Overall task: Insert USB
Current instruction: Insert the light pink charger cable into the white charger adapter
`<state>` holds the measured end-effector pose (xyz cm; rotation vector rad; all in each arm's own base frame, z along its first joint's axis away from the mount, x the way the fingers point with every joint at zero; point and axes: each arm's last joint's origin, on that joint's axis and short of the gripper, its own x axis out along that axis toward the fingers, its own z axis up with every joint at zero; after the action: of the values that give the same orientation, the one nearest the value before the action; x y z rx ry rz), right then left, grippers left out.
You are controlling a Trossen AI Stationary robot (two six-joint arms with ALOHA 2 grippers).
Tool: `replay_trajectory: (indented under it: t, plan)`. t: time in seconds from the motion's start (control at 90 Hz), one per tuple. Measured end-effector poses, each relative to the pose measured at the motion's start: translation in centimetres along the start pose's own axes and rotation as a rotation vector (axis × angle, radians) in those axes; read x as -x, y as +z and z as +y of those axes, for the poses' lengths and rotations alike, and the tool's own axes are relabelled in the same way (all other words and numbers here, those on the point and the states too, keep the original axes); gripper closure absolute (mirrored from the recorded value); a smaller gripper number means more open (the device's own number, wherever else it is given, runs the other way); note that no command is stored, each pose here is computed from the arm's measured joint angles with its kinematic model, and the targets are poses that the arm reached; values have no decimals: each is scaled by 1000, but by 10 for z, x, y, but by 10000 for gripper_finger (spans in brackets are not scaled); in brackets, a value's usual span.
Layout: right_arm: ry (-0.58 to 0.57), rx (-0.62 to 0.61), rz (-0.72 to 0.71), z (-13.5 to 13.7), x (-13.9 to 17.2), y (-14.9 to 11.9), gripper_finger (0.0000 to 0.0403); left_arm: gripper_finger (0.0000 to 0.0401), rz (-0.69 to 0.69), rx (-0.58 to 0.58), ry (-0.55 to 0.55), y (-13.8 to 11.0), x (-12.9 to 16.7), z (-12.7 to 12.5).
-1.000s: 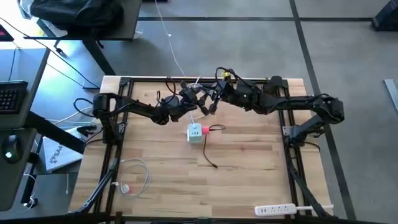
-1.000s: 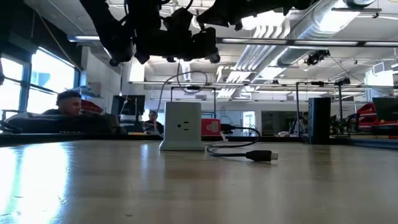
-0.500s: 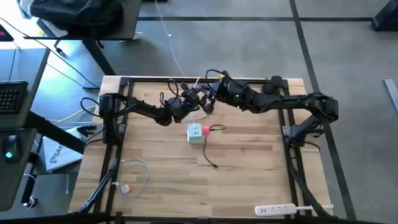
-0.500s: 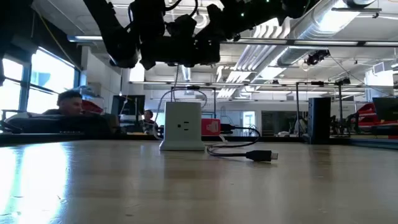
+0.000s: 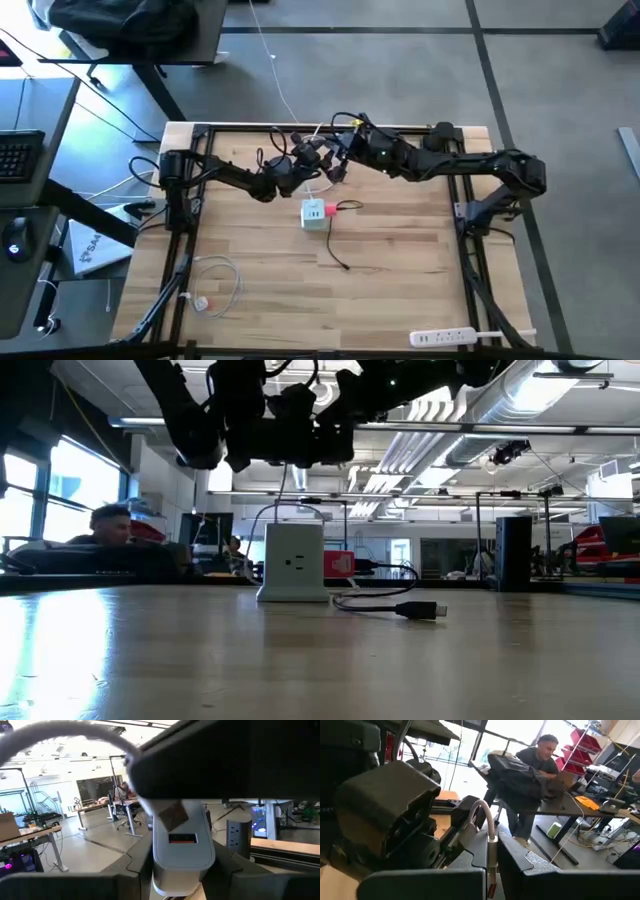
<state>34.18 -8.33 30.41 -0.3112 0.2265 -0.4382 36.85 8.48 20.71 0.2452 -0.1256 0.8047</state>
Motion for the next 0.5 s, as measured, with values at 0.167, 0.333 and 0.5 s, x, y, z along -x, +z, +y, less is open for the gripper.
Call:
replay_trajectory:
  t: [0.167, 0.333, 0.5]
  plan:
    - [1, -16, -39, -6, 22, 19, 403, 300, 12, -11, 36, -3, 0, 4]
    - [-72, -106, 14, -20, 43, 26, 403, 300, -31, 21, 30, -3, 5, 7]
    - [-162, -209, 112, -29, 49, 18, 403, 300, -51, 85, -8, 0, 10, 1]
